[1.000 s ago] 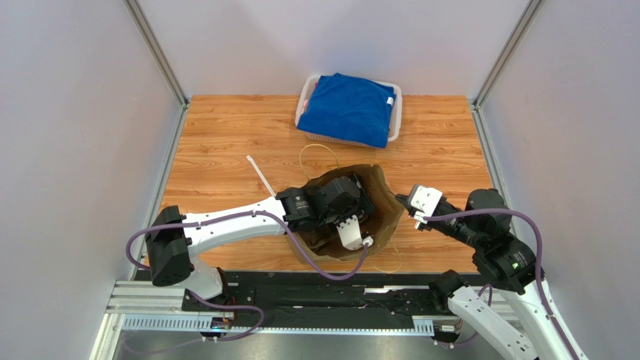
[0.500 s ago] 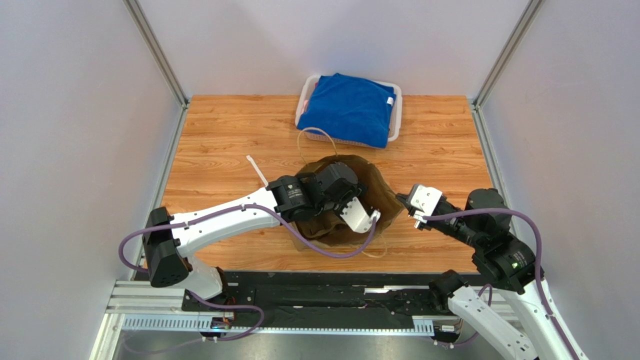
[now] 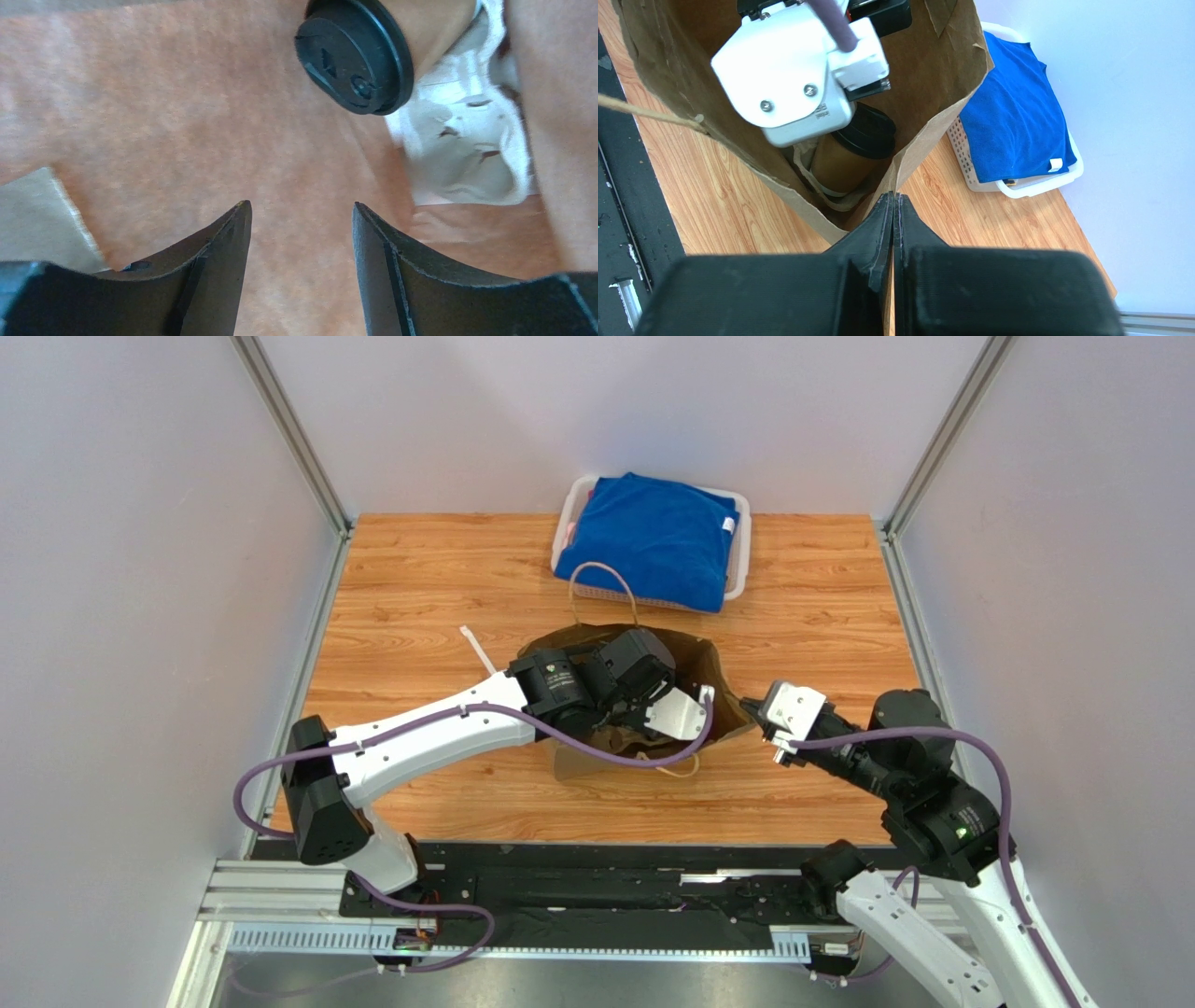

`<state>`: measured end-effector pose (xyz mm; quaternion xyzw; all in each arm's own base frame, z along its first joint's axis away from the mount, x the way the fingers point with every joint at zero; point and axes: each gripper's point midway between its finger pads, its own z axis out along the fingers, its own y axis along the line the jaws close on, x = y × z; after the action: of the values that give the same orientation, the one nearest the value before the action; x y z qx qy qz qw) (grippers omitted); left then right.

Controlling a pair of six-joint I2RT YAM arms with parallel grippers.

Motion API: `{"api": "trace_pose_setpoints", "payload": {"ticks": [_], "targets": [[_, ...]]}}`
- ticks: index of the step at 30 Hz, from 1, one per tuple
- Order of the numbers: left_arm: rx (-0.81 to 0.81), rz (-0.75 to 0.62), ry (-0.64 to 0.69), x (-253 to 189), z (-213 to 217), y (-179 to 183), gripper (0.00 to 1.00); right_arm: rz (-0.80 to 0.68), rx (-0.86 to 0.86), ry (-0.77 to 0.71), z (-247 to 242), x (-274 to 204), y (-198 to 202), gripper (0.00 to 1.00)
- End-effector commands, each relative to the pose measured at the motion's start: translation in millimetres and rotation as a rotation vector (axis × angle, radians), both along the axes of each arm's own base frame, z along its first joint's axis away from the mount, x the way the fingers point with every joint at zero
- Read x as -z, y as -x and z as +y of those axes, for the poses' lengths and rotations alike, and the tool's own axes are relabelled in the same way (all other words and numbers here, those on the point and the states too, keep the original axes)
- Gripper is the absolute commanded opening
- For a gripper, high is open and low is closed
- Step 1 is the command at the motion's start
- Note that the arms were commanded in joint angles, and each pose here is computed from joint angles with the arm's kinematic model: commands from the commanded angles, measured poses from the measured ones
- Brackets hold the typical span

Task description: Pack the takeout coffee

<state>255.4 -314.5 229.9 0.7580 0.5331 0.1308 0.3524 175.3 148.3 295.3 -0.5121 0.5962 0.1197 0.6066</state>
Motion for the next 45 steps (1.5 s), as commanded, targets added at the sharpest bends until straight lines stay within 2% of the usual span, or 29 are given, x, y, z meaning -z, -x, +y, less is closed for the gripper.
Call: {"api": "trace_pose_setpoints", "payload": {"ticks": [1,7,10,27,45], "targets": [[-0.142,0.061,0.124,-10,3,3,0.62,-0.037,-0.01,-0.002,0,-4,2,0.0],[-0.254,0.079,0.301,-19,-1,2,0.44,-0.057,-0.023,0.002,-3,2,9,0.0],[-0.275,0.07,0.361,-18,-5,-1,0.4,-0.054,-0.033,0.006,-3,6,12,0.0],[-0.34,0.182,0.418,23,-38,-5,0.31,-0.041,-0.044,0.012,-3,10,16,0.0],[-0.275,0.338,0.382,56,-58,15,0.28,-0.024,-0.036,-0.005,0,3,11,0.0]]}}
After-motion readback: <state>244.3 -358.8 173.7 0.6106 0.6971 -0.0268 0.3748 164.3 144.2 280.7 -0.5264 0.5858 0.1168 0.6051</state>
